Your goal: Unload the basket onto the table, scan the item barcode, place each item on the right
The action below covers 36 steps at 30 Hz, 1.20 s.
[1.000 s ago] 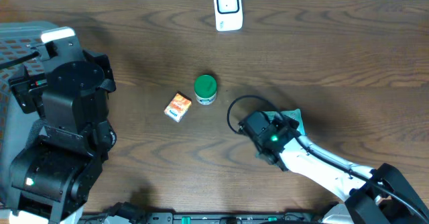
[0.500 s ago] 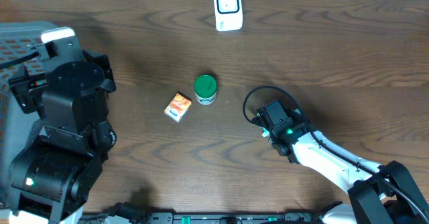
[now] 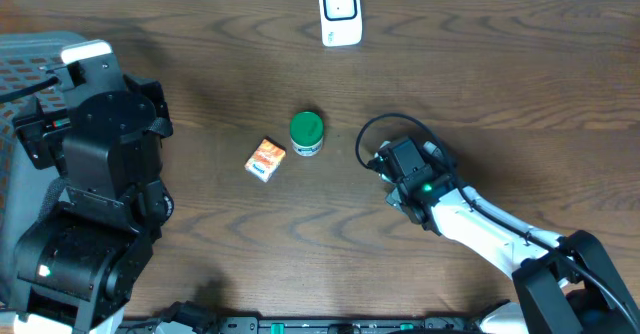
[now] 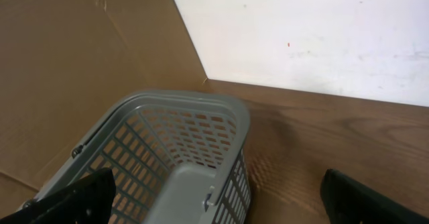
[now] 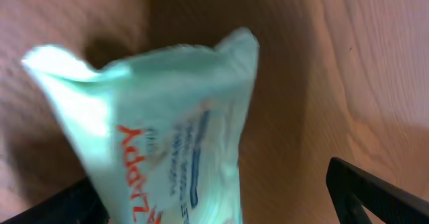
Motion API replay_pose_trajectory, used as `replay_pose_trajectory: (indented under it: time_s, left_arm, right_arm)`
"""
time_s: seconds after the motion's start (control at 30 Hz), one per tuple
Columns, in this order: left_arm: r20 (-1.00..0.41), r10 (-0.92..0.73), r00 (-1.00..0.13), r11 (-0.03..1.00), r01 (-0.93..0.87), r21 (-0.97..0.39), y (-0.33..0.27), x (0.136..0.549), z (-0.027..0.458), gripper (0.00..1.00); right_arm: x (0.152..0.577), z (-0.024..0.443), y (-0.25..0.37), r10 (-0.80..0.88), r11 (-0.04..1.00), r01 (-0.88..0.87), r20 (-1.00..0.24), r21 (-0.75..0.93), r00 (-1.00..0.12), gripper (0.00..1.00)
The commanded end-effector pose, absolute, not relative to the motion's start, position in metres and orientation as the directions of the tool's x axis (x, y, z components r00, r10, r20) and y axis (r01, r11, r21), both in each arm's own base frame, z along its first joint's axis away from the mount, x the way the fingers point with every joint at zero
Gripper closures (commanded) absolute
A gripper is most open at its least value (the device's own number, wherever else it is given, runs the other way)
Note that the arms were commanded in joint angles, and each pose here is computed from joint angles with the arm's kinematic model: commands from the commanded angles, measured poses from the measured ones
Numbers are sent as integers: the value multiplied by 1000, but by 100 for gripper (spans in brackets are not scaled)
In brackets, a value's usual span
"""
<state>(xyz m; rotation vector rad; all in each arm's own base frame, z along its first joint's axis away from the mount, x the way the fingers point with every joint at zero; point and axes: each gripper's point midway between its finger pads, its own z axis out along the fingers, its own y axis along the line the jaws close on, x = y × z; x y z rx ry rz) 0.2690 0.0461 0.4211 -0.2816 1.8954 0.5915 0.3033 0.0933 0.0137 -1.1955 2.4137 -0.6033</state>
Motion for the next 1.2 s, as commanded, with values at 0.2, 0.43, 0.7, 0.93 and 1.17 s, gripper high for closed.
replay_pose_trajectory:
  time_s: [0.2, 0.43, 0.7, 0.93, 1.17]
  left_arm:
    - [-922, 65, -383, 846, -468, 254, 48, 268, 423, 2]
    - [-921, 65, -383, 846, -468, 255, 48, 268, 423, 2]
    - [-921, 65, -383, 846, -468, 255, 48, 268, 423, 2]
    - [-922, 65, -383, 846, -468, 254, 48, 268, 423, 2]
    - [-922, 65, -383, 846, -468, 254, 48, 268, 423, 2]
  right_arm:
    - [245, -46, 107, -807, 575, -755, -66, -316, -587, 60]
    - [248, -43, 111, -704, 698, -649, -125, -301, -699, 99]
    - [251, 14, 180, -538, 829, -557, -205, 44, -818, 99]
    - [192, 203, 300, -471, 277, -304, -147, 911, -870, 88]
    - [184, 258, 307, -485, 17, -171, -142, 985, -863, 99]
